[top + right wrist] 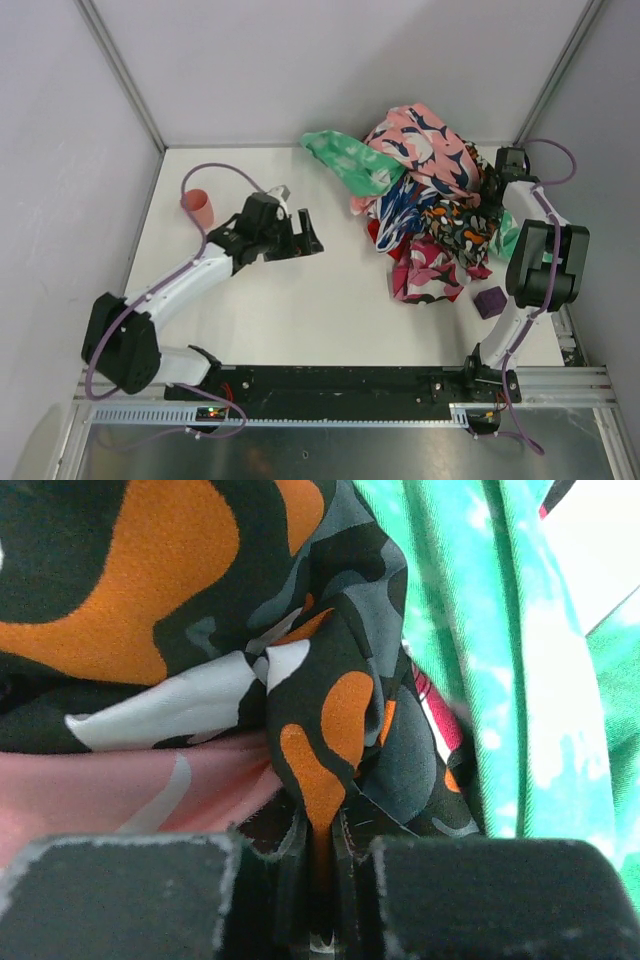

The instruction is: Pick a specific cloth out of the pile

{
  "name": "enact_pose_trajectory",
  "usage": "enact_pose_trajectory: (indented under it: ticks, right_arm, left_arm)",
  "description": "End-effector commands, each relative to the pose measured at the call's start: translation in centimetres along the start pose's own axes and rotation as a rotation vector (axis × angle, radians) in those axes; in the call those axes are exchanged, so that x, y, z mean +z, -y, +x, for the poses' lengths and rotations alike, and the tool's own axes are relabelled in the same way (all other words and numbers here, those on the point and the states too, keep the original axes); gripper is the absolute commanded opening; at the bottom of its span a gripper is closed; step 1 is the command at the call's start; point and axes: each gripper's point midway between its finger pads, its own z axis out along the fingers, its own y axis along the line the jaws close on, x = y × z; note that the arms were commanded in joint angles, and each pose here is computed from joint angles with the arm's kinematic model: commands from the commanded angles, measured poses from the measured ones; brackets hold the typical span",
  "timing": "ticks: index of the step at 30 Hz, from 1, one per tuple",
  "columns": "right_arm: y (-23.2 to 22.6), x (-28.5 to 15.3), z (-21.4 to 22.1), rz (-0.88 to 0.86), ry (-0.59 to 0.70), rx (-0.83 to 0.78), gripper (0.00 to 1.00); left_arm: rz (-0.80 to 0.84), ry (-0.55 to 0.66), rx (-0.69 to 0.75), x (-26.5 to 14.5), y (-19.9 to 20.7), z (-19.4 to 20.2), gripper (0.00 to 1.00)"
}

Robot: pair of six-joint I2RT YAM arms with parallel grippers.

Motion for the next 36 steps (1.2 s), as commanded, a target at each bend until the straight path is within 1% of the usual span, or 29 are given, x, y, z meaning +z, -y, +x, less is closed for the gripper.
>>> enact_pose_trajectory:
  ticks: [1,5,9,15,21,24,26,27,29,31,33,34,35,36]
  right_arm:
    - [3.9,0.9,2.4,0.13,-0.089,0.006,0.1]
    - [4.8,1.8,3.5,0.136,-0.142,0.034,0.09]
    - [6.3,2.6,4.2,0.156,-0.176,0.055,0.08]
    - [7.1,2.7,4.2,0.147,-0.183,0.077,0.08]
    - [8.2,3.3,4.7,0.162,-0.205,0.098,0.08]
    - [8.6,3.8,5.2,0.166,-0.222,0.108,0.08]
    - [8.7,3.9,5.3,0.164,-0.226,0.11,0.08]
    - [8.7,4.0,5.4,0.164,-0.227,0.109,0.08]
    - [8.8,4.0,5.4,0.17,-0.229,0.109,0.08]
    - [9.0,3.9,5.4,0.178,-0.226,0.108,0.08]
    - [9.1,3.9,5.3,0.186,-0.223,0.108,0.08]
    - [9.3,3.9,5.4,0.193,-0.223,0.108,0.08]
    - [9.4,4.0,5.4,0.198,-0.225,0.108,0.08]
    - [9.6,4.0,5.5,0.207,-0.226,0.109,0.08]
  left_arm:
    - [0.132,0.057,0.106,1.5,4.7,-2.8,1.0]
    - [0.131,0.024,0.091,5.2,5.4,-3.3,1.0]
    - [0.156,-0.062,0.053,10.2,6.4,-3.4,0.99]
    - [0.227,-0.184,-0.042,16.5,8.6,-2.8,0.89]
    - [0.285,-0.228,-0.086,20.6,11.4,-1.9,0.85]
    - [0.317,-0.255,-0.121,22.4,12.2,-1.0,0.83]
    - [0.361,-0.263,-0.144,23.1,12.9,-0.6,0.79]
    - [0.4,-0.26,-0.159,23.2,13.6,-0.6,0.75]
    - [0.458,-0.266,-0.176,23.1,14.5,-0.5,0.61]
    - [0.476,-0.263,-0.172,22.7,14.8,-0.6,0.38]
    - [0.467,-0.242,-0.153,21.8,14.6,-0.7,0.19]
    - [0.456,-0.221,-0.142,21.1,14.4,-1.0,0.11]
    - [0.446,-0.194,-0.126,20.1,14.4,-1.5,0.06]
    - [0.421,-0.172,-0.117,19.3,13.9,-2.0,0.03]
